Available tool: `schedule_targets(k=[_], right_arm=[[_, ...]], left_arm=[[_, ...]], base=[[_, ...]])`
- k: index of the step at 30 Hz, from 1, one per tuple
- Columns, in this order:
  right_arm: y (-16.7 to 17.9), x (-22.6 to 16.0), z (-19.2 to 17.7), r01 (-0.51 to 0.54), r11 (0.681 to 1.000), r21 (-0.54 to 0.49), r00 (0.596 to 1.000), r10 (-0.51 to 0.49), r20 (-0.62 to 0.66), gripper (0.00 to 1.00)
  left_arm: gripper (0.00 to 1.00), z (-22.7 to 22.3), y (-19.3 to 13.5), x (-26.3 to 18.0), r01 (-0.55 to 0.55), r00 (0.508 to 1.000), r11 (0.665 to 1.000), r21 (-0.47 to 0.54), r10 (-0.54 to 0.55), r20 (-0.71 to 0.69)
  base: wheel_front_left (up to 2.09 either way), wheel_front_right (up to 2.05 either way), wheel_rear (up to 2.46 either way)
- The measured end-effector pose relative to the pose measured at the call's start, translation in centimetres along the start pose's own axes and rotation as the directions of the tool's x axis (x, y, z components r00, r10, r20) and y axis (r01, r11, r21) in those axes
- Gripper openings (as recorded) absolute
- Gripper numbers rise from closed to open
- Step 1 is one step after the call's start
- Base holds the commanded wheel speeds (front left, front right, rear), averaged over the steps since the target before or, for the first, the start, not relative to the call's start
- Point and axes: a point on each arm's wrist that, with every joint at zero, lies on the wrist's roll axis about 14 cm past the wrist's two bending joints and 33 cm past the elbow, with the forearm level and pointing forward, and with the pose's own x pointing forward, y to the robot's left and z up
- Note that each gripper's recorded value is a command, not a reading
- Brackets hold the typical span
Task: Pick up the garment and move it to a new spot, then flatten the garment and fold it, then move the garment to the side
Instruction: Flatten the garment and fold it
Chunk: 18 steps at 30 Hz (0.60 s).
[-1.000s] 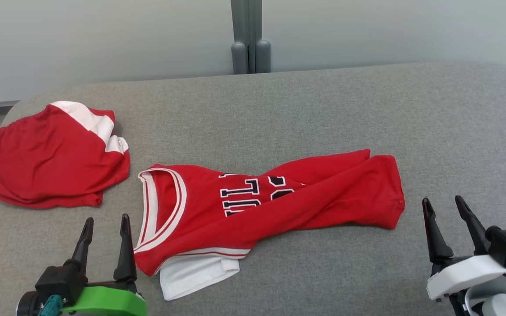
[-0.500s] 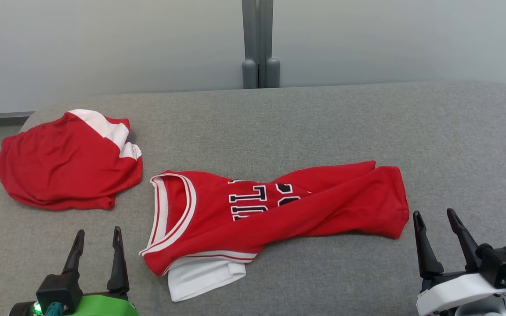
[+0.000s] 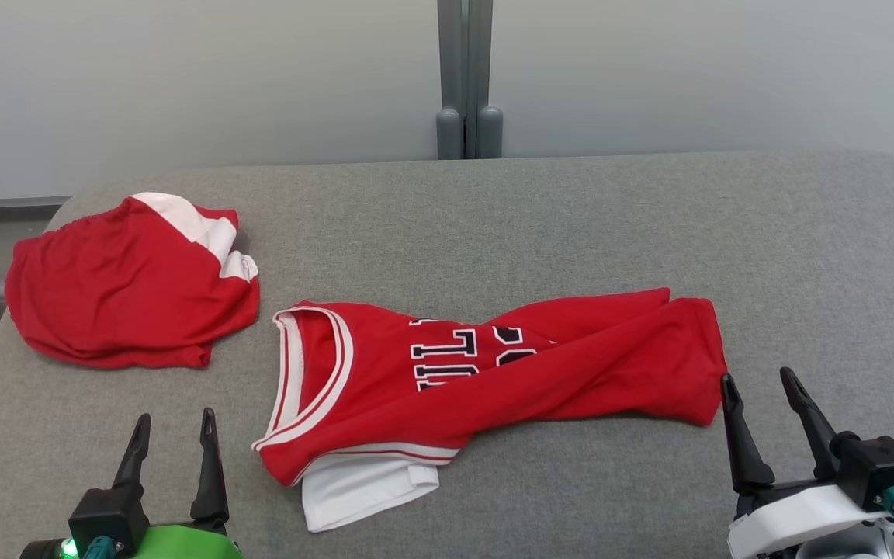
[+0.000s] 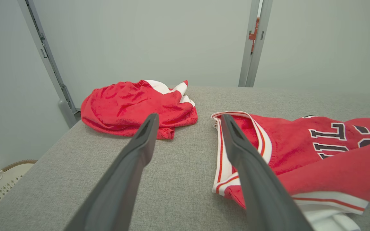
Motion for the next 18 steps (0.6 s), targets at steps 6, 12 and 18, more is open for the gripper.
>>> schedule_targets(k=[6, 12, 18], right_arm=[[-0.01, -0.03, -0.09, 0.002, 1.000, 0.002, 1.000, -0.002, -0.005, 1.00], [-0.03, -0.08, -0.16, 0.003, 1.000, 0.002, 1.000, -0.003, -0.007, 1.00], [-0.02, -0.12, -0.36, 0.003, 1.000, 0.003, 1.000, -0.003, -0.013, 1.00]], left_arm=[[1.00, -0.02, -0.06, 0.04, 0.001, 1.000, 1.000, 0.000, -0.001, -0.001], [1.00, -0.07, -0.16, 0.07, 0.003, 1.000, 1.000, 0.000, -0.003, -0.002], [1.00, -0.24, -0.16, 0.05, 0.002, 1.000, 1.000, -0.003, -0.002, -0.008]], base=[[0.00, 0.00, 0.00], [0.00, 0.00, 0.00], [0.00, 0.00, 0.00]])
